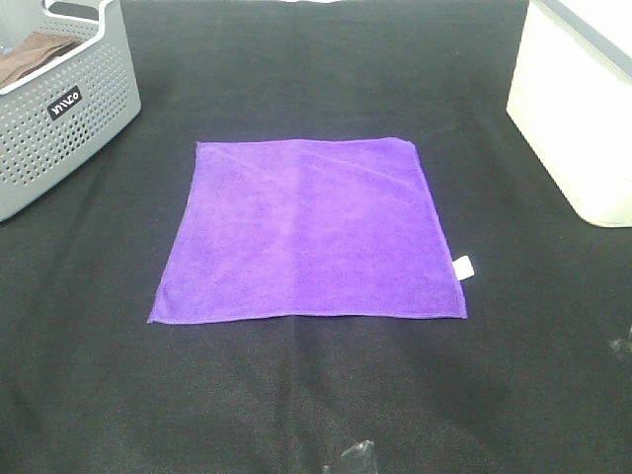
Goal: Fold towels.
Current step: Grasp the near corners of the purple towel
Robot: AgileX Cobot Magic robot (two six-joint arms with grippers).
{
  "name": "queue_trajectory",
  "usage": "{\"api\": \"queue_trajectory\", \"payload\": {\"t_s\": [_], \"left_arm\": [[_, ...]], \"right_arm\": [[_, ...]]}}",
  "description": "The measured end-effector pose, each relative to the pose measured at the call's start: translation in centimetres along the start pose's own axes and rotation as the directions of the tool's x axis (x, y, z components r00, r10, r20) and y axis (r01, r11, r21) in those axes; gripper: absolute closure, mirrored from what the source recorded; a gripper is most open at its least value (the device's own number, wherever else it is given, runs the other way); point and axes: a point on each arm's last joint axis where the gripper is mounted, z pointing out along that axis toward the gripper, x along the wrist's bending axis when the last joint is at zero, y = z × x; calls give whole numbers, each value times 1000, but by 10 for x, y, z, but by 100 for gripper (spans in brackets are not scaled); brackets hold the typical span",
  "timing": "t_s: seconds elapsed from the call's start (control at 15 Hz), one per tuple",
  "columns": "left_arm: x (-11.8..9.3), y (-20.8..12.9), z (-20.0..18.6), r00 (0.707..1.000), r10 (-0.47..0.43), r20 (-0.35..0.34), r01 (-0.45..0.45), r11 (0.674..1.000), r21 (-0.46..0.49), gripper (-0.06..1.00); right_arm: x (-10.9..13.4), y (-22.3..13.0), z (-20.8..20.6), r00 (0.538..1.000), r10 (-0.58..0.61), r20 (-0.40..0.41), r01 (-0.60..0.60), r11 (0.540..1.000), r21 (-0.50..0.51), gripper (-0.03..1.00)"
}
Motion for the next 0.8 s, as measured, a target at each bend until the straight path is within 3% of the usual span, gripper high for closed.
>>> {"api": "queue_trajectory", "payload": {"t_s": [0.13,0.27,0.47,0.67,0.8], "left_arm": [[5,34,39,999,-19,43,13,990,144,-4],[4,52,79,986,-23,163,-14,975,223,-4],[-3,72,130,924,-25,382,-79,964,255,-4],[4,98,178,901,-47,432,-95,949,302,-4],[10,109,211,892,-73,447,-92,937,336,-4]], "right_arm": [[2,37,35,998,3,-57,3,994,112,1],[7,63,83,983,-26,-183,59,982,179,1],[10,73,138,950,25,-312,59,964,258,1],[3,83,178,944,57,-326,57,943,329,1],[-17,103,196,941,118,-317,-9,945,327,1]]}}
